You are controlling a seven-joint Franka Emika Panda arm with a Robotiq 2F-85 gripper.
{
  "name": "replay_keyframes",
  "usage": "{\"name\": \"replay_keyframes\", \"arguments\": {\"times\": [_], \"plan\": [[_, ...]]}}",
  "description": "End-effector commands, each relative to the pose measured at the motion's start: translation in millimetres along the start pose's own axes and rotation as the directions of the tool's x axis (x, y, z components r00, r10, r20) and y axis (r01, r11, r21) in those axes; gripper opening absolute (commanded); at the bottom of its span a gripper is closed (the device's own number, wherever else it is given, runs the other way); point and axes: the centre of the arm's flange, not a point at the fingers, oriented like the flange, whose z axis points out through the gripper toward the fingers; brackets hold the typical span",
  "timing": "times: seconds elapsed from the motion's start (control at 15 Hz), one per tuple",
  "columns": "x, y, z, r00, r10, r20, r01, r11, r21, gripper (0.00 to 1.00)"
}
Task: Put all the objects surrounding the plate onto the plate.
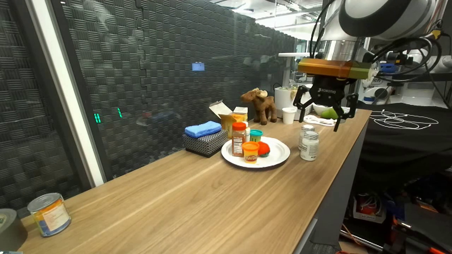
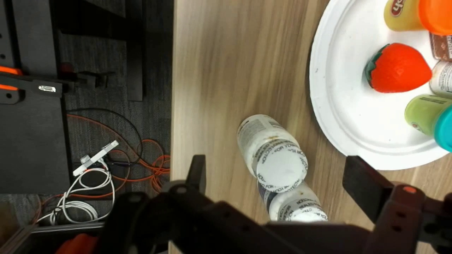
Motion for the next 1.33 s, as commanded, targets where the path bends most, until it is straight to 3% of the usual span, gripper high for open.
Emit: {"name": "replay_keyframes", "arguments": {"times": [0.0,0.33,0.73,0.8,0.93,1.27], "plan": [[2.0,-7.2,2.8,0.999,0.024,-0.025,-0.024,1.000,0.017,1.00],[6.9,-28.0,17.5,0.998,0.037,-0.049,-0.034,0.998,0.058,1.00],[7.1,-33.5,27.1,0.995,0.042,-0.091,-0.040,0.999,0.026,0.98],[7.6,-32.6,27.1,0.993,0.047,-0.105,-0.045,0.999,0.023,0.73],[8.5,-31.6,25.5,0.991,0.051,-0.126,-0.050,0.999,0.016,0.68],[6.2,-30.8,22.0,0.990,0.040,-0.138,-0.040,0.999,0.007,0.28]]}}
